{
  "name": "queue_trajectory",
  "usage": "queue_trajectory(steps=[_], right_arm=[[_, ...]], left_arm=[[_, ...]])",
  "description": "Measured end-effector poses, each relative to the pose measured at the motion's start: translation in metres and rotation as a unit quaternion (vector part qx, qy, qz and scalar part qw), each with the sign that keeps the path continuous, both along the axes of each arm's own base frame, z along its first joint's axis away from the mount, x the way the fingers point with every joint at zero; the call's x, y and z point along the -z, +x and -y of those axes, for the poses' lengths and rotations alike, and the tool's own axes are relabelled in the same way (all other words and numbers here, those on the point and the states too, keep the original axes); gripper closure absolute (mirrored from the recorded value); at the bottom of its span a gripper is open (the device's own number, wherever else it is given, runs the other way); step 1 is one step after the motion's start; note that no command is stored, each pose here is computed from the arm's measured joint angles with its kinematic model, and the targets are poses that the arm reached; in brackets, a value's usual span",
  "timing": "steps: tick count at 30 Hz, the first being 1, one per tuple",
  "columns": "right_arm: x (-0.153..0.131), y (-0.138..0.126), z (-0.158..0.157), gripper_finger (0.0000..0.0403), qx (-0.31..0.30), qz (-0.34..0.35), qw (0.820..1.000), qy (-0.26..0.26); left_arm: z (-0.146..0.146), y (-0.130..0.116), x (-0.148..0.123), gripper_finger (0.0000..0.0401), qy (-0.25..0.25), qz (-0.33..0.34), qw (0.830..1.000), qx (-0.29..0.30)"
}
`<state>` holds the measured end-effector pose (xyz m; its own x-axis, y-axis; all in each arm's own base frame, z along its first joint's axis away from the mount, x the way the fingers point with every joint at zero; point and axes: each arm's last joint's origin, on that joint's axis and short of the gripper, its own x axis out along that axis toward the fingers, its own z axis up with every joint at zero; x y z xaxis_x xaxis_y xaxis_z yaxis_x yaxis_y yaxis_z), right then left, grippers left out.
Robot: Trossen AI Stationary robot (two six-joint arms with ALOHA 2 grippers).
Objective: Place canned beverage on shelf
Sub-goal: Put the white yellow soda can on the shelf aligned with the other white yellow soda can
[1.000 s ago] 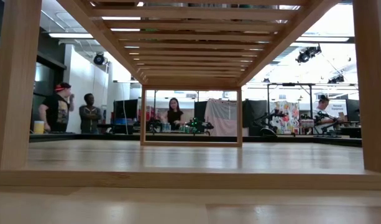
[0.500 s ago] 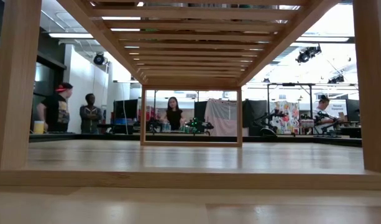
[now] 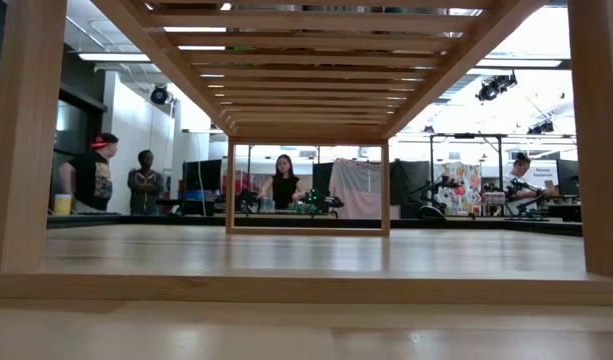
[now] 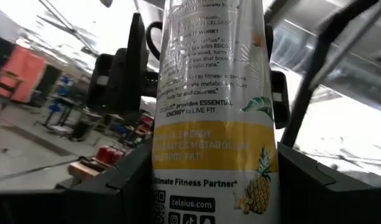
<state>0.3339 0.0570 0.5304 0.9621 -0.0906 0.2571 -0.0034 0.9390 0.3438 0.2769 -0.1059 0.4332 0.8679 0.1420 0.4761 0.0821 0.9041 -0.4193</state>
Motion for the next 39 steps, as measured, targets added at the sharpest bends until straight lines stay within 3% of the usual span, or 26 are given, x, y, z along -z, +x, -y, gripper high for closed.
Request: queue_trajectory(steps=[15,24,26,33,39], right_arm=[[-0.005,-0.003,0.001,0.0068,-0.004,0.018,1.0,-0.013],[-0.006,-0.004,0.001,0.0162,-0.008,0.02,1.0,-0.013],[-0.006,-0.004,0.001,0.0162,-0.008,0.02,1.0,-0.015],[-0.007,-0.01,0.002,0.0162,-0.006,0.009,1.0,-0.029],[-0.024,-0.044,0.001,0.0162,-0.013,0.007,0.999,-0.046]], left_arm=[[-0.001,0.003,0.005,0.0165,-0.011,-0.033,0.999,-0.009],[-0.003,0.003,0.005,0.0165,-0.009,-0.035,0.999,-0.026],[-0.003,0.003,0.005,0.0164,-0.006,-0.036,0.999,-0.029],[-0.006,-0.001,0.001,0.0051,0.01,-0.037,0.999,-0.037],[-0.02,-0.034,-0.017,0.0025,0.034,-0.061,0.997,-0.046]])
